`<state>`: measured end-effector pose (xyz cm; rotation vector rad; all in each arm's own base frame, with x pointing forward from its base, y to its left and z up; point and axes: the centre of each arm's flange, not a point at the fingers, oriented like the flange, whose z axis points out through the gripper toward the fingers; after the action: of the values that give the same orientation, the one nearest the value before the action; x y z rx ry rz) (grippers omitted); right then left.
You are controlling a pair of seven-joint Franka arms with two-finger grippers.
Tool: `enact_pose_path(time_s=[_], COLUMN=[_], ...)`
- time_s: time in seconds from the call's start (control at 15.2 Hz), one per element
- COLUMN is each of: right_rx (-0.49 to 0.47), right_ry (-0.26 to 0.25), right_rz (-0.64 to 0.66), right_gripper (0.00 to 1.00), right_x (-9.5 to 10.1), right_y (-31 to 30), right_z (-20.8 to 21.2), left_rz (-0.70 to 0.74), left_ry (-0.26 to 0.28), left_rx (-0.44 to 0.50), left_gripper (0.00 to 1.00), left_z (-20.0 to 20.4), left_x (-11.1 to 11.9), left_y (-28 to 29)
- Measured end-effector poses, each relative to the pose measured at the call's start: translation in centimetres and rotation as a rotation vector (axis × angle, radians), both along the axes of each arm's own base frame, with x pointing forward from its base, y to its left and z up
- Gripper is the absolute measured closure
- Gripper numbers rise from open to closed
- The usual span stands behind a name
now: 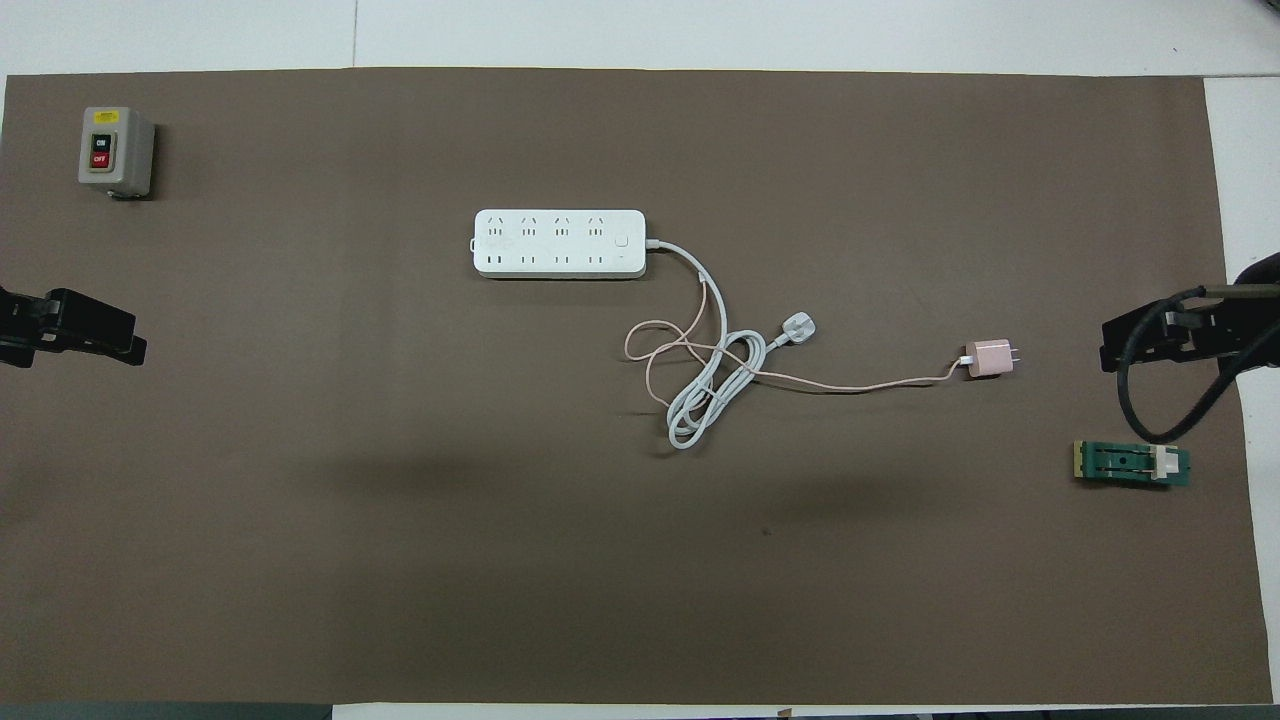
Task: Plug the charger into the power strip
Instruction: 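Move the right gripper over the pink charger while the left gripper advances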
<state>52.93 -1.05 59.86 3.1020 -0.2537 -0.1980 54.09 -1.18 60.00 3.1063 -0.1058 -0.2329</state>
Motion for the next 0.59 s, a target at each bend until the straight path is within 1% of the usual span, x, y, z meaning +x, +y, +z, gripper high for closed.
enact_pose_path(time_s=[0.13,0.26,0.46,0.59], right_rx=[0.013,0.018,0.032,0.05], right_ry=[-0.02,-0.018,0.011,0.034], right_rz=[-0.15,-0.288,-0.469,-0.58], right_gripper=[0.02,0.02,0.03,0.04], right_x=[0.4,0.9,2.1,3.1], right_y=[0.0,-0.8,-3.2,-5.2], right_z=[-0.5,-1.6,-4.4,-7.1], left_rz=[-0.001,-0.012,-0.032,-0.034], left_ry=[0.0,0.0,-0.002,-0.005], left_rx=[0.0,0.0,-0.001,-0.001], left_gripper=[0.0,0.0,0.0,0.0], left_z=[0.0,0.0,0.0,0.1], left_x=[0.0,0.0,-0.1,-0.1], left_y=[0.0,-0.5,-1.5,-1.6])
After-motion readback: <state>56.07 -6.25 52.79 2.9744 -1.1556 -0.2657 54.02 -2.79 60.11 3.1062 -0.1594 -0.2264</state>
